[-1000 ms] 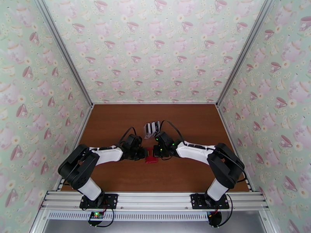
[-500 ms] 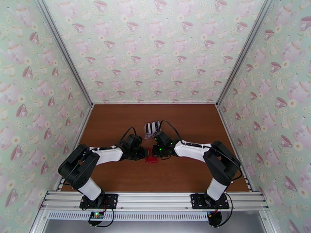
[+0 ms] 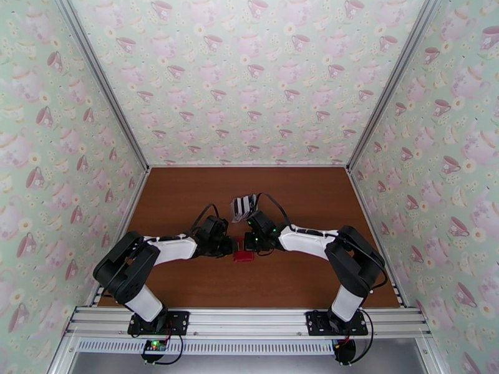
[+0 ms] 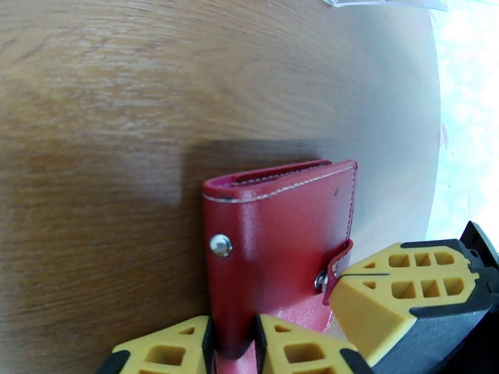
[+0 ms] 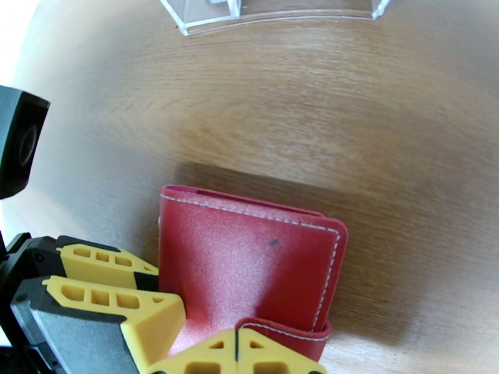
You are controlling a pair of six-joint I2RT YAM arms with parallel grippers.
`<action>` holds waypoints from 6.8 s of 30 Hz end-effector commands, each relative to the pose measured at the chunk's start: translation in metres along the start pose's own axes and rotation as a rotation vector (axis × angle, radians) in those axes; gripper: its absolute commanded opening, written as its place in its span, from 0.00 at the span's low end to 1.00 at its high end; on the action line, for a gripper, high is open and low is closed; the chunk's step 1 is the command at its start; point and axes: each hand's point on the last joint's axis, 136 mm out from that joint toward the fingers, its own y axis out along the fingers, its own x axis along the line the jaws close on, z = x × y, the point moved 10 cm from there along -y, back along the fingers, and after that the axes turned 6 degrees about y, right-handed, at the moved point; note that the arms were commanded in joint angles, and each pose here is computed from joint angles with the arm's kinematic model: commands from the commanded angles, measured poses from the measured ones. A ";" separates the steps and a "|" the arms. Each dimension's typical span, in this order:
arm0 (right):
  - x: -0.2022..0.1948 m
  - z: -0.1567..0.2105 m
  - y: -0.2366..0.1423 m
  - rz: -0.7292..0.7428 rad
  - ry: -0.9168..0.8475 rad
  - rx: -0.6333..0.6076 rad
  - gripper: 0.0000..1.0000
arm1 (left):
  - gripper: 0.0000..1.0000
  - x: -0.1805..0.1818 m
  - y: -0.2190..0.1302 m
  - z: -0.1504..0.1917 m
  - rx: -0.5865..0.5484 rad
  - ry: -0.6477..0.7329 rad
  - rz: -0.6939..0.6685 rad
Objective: Put the credit cards into the card holder
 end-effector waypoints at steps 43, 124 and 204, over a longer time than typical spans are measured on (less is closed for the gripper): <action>-0.061 0.016 0.020 0.096 0.140 0.068 0.00 | 0.25 0.012 -0.005 0.008 0.039 -0.026 -0.044; -0.027 -0.009 -0.035 -0.222 0.141 -0.044 0.49 | 0.27 0.028 -0.032 -0.011 -0.006 -0.033 -0.049; -0.196 -0.045 -0.190 0.437 -0.057 -1.006 0.95 | 1.00 0.130 -0.160 -0.086 -1.011 0.416 -0.615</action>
